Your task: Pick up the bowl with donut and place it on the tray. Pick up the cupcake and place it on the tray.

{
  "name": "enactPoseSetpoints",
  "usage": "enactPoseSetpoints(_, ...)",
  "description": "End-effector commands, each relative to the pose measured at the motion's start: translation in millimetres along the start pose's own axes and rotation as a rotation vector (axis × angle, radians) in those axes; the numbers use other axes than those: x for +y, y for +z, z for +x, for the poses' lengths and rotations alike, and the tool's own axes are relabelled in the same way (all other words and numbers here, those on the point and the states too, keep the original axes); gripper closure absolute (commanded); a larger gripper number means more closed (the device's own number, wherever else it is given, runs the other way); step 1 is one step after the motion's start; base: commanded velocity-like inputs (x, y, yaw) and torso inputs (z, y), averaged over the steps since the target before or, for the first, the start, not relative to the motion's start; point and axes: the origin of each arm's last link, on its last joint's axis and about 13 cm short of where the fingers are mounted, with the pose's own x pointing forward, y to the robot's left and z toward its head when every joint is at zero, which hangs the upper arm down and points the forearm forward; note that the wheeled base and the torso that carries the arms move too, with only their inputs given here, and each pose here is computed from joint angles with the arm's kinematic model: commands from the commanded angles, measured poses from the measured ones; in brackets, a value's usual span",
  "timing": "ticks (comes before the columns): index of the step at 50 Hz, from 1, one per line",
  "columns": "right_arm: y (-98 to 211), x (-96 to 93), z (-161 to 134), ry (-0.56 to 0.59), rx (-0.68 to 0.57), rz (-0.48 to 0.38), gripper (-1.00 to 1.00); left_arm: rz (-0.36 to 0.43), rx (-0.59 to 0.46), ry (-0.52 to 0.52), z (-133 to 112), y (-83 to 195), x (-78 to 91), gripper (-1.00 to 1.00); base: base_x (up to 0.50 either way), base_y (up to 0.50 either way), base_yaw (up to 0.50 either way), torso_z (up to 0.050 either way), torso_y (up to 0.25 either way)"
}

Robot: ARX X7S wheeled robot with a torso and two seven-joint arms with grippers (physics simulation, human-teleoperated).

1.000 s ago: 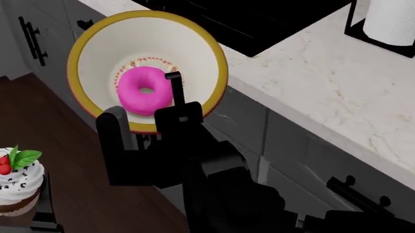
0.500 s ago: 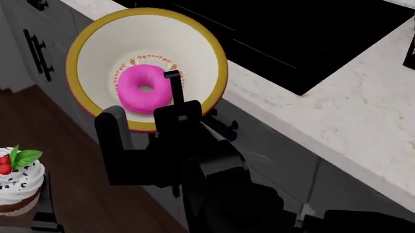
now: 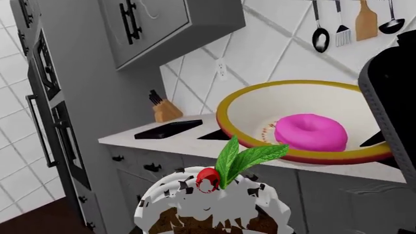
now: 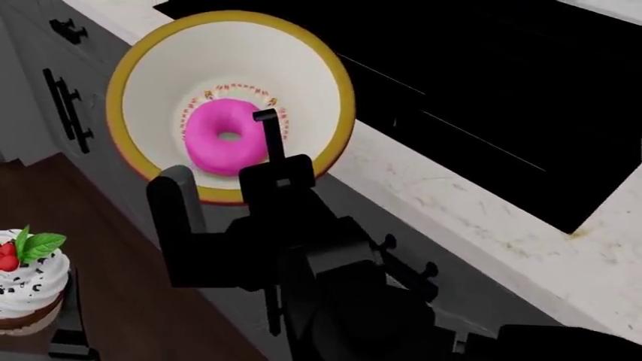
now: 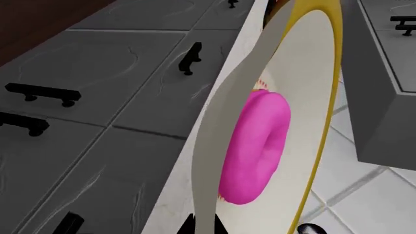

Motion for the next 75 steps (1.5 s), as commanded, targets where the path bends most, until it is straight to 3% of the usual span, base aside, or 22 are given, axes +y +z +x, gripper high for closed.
enactPoseSetpoints(1,0.9,-7.4,-1.9,-0.059,0.009,-0.036,1.00,-0.026,-0.001,0.003,0.0,1.7,-0.9,1.00,0.08,0.56,0.00,0.000,0.000)
enactPoseSetpoints(75,4.1,-4.7,-1.5,-0.054,-0.018,-0.022,1.00,-0.029,-0.005,0.001,-1.6,1.5,-0.7,1.00,-0.01,0.54,0.00,0.000,0.002)
